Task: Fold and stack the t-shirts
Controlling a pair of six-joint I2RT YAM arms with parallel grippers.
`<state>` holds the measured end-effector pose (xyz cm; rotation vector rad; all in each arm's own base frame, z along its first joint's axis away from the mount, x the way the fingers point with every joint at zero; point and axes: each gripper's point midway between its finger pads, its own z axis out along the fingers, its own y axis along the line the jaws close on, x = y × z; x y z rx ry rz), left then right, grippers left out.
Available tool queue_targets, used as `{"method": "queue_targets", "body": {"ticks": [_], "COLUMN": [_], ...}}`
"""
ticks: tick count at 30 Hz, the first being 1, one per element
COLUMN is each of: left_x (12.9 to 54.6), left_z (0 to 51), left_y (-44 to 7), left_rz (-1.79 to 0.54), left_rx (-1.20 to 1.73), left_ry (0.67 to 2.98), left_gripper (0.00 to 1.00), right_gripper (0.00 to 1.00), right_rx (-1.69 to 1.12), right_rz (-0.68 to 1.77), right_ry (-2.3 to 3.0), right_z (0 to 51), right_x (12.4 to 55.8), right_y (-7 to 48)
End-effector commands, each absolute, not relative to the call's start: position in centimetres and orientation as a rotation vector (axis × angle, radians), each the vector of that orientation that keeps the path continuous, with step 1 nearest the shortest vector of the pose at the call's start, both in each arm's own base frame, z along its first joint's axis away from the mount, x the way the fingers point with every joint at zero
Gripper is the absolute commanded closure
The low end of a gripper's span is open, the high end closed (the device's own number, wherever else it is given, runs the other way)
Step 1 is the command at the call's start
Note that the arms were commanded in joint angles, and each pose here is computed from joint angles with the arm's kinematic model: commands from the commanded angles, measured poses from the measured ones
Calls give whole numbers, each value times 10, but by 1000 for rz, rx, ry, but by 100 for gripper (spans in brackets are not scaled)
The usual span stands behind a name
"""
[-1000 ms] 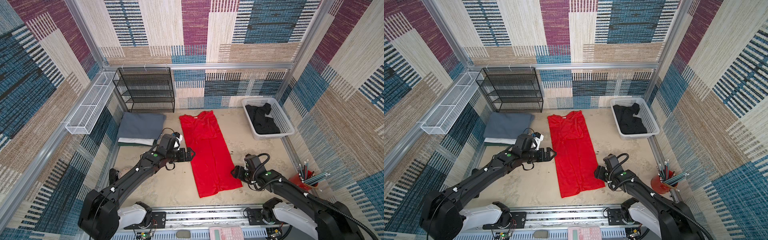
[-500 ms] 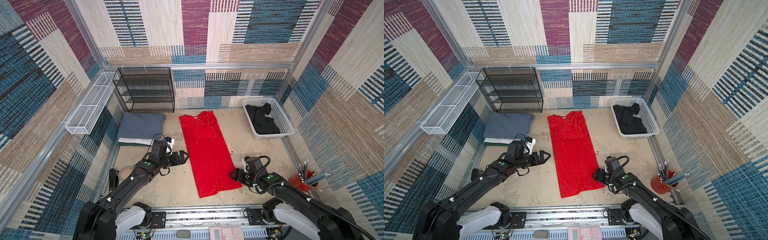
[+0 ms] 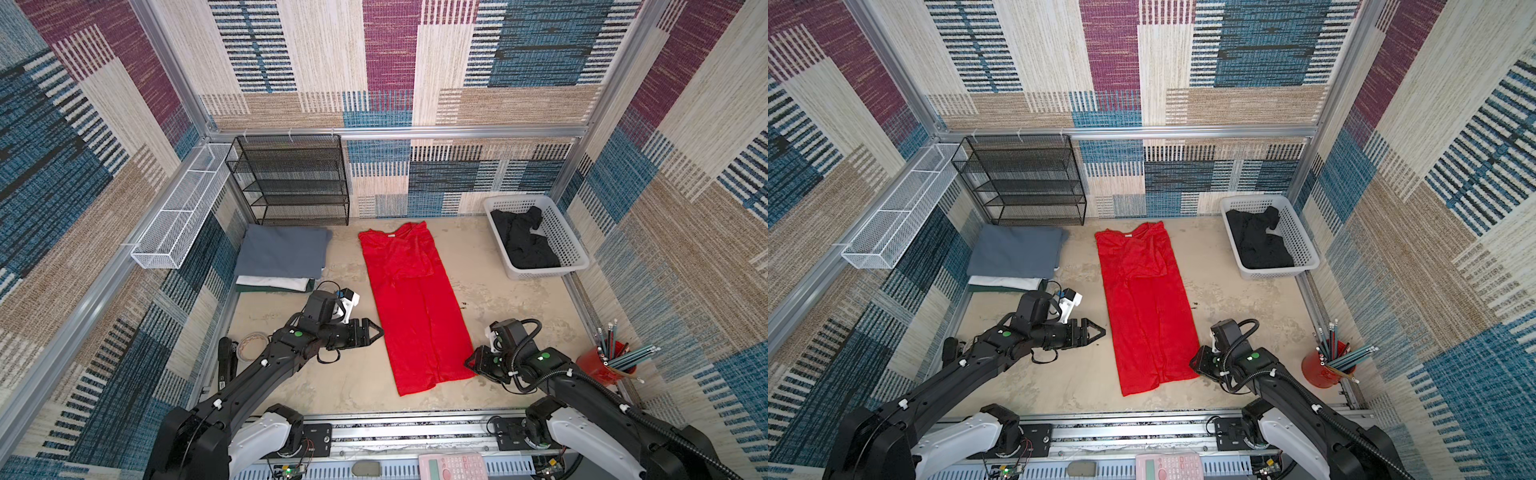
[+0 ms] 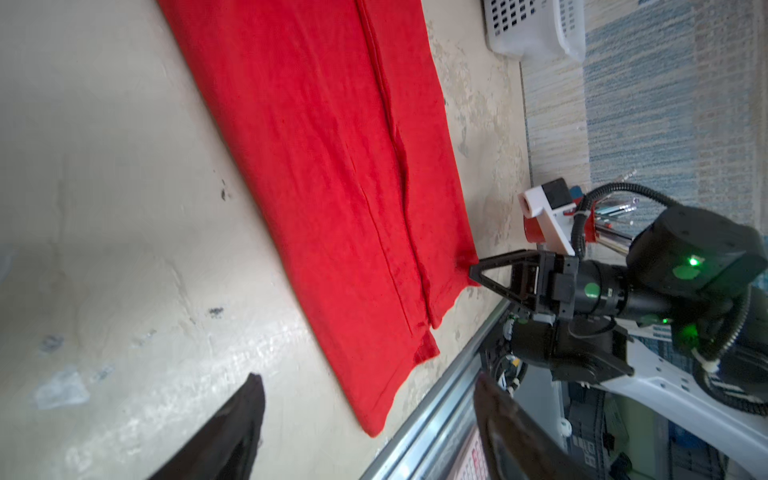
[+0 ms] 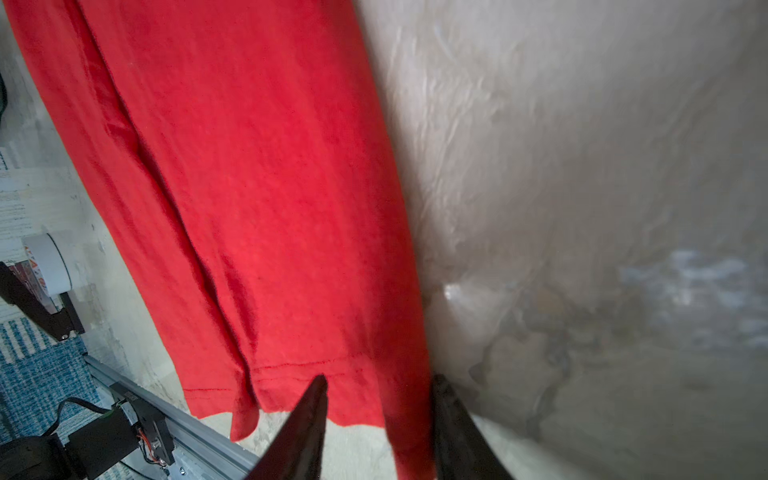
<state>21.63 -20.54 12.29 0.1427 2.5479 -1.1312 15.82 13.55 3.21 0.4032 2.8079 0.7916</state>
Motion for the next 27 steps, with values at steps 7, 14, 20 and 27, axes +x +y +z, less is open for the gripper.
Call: {"method": "queue_targets", "body": {"ticks": [7,14,20,27], "left_x": [169,152,142,131], "left_z": [98,76,67,45], "left_y": [-205,-224,-238,-249], "left_rz": [-1161,-1200,-1121,-1054], "left_rx": [140,119,167,164], "left_ry": [2671,2724,2777,2861], "left_gripper": [22,24,28,32], "right_gripper": [70,74,77,81], "right_rx": [383,361,350,344], "right_rz": [949,1035,1077,1112], "right_ry": [2822,2767,2748,2712], "right_z": [39,49,52,57], "right_x": [154,159,158,160], "right_y": [153,162,165,168]}}
